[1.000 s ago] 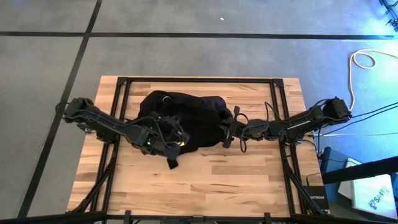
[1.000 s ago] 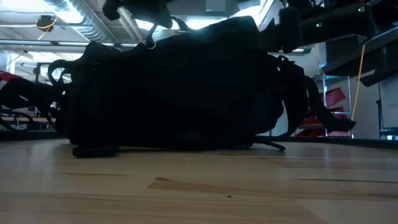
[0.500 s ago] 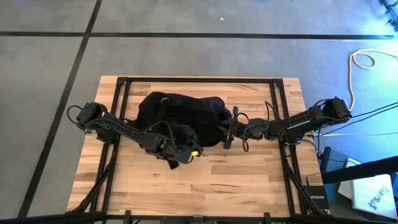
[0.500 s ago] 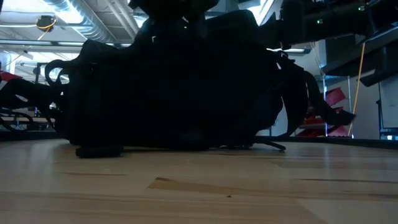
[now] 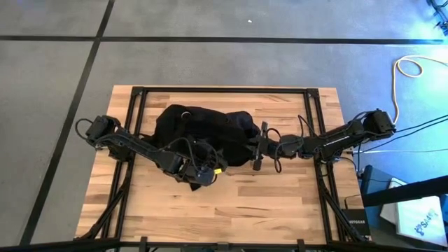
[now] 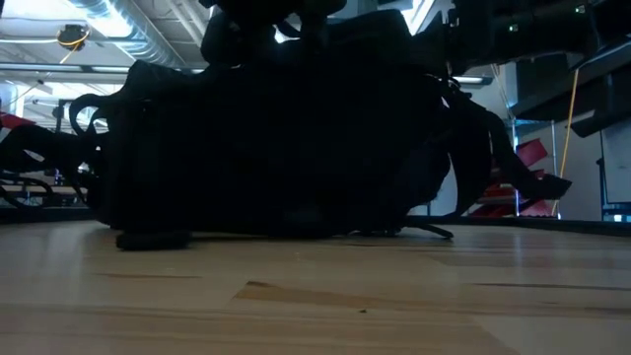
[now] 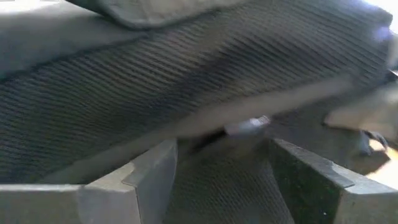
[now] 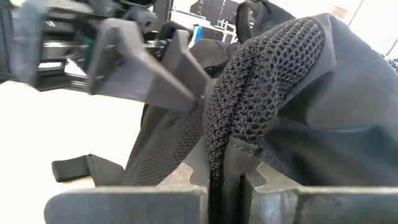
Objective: Unpack backpack
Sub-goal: Close the black backpack
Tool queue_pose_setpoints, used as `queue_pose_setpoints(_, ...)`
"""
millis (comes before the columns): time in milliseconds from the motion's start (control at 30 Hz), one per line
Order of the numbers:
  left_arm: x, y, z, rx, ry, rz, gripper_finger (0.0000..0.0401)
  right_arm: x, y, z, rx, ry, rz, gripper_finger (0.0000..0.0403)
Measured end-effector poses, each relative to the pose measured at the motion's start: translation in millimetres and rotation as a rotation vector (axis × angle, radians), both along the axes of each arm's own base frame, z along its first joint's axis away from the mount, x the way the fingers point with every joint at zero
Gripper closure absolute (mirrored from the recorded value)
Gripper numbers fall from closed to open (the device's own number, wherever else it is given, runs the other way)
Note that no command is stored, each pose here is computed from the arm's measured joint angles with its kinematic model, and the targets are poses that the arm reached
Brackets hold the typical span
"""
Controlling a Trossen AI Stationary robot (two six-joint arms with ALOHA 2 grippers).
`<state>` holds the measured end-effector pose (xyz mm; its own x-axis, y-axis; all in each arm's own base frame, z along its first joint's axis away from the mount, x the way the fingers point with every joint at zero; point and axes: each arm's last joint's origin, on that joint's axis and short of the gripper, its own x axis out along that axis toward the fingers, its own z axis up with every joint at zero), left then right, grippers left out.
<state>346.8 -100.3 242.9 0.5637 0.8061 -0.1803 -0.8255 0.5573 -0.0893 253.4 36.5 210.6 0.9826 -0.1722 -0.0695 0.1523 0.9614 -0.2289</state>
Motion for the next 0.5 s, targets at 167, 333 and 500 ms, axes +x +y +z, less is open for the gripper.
queue_pose_setpoints(167, 0.1, 0.0, 1.3, -0.011, -0.049, 0.026, 0.0163, -0.2, 2.1, 0.0, -0.005, 0.001, 0.007, 0.0398)
queue_pose_setpoints(333, 4.6, -1.4, 8.1, -0.027, -0.103, 0.007, 0.0163, -0.2, 1.8, 0.2, -0.007, 0.000, 0.000, 0.0398)
queue_pose_setpoints(500, 10.5, 3.6, 13.2, -0.041, -0.117, -0.034, 0.0163, -0.2, 1.8, 0.2, -0.007, 0.000, -0.001, 0.0398)
